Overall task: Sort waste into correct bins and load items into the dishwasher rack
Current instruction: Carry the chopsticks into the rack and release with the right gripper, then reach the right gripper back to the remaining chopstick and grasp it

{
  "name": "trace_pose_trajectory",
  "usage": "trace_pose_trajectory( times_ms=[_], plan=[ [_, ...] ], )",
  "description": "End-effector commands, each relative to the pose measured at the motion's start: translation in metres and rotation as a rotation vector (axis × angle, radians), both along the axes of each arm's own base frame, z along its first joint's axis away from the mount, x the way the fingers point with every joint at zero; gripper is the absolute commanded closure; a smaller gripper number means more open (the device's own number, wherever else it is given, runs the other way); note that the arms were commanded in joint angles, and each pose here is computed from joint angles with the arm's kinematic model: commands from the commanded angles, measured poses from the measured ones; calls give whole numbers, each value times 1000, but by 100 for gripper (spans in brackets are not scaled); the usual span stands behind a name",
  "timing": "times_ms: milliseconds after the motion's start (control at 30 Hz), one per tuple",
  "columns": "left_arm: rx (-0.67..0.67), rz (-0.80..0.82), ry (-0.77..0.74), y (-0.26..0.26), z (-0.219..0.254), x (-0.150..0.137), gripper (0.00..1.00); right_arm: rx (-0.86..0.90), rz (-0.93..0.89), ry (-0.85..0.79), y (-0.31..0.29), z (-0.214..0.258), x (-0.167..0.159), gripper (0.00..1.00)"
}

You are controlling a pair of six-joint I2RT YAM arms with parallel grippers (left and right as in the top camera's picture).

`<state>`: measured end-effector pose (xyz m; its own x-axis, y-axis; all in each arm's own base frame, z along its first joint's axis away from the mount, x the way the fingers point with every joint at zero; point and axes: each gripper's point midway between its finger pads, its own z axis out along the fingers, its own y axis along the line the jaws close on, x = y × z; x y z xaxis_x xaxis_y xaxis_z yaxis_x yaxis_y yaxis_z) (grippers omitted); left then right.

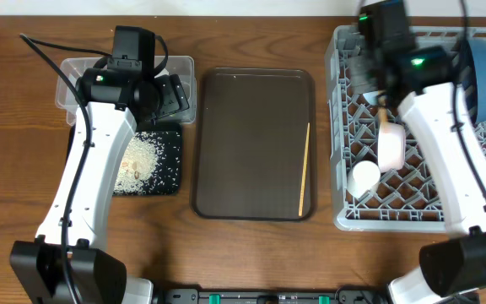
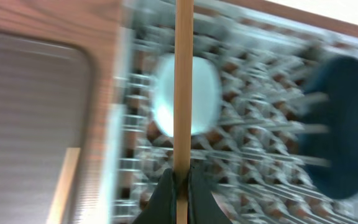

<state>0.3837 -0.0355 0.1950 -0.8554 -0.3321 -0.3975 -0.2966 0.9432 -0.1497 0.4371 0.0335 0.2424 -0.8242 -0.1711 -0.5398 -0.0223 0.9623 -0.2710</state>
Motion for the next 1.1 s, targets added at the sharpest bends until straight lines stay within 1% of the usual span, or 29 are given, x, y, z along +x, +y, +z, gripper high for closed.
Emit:
trace_pose_trajectory(
  times_ms=[0, 133, 267, 367, 500, 600, 633, 700, 733, 900, 1067],
  plan=[
    [6, 6, -27, 3, 10, 1, 15, -89, -2, 46, -41, -7, 3, 99],
    [6, 6, -27, 3, 10, 1, 15, -79, 15, 68, -71, -14, 9, 99],
    [6, 6, -27, 3, 10, 1, 15, -77, -10, 84, -96, -23, 12, 99],
    [6, 6, -27, 3, 10, 1, 15, -78, 29, 123, -107, -38, 16, 98],
    [6, 6, -27, 3, 10, 1, 15, -50, -32, 156, -128, -63, 22, 99],
    [6, 6, -27, 3, 10, 1, 15, -14, -53, 183, -131, -80, 25, 99],
    [6, 6, -27, 3, 10, 1, 15, -9, -53, 189, -131, -83, 25, 97],
    [6, 6, -27, 3, 10, 1, 15, 2, -71, 189, -129, -86, 26, 85],
    [6, 6, -27, 3, 10, 1, 15, 10, -84, 183, -129, -86, 26, 83],
    [6, 6, -27, 3, 10, 1, 15, 43, -77, 155, -122, -80, 30, 80],
    [6, 6, -27, 3, 10, 1, 15, 118, -27, 109, -101, -63, 30, 74]
  ],
)
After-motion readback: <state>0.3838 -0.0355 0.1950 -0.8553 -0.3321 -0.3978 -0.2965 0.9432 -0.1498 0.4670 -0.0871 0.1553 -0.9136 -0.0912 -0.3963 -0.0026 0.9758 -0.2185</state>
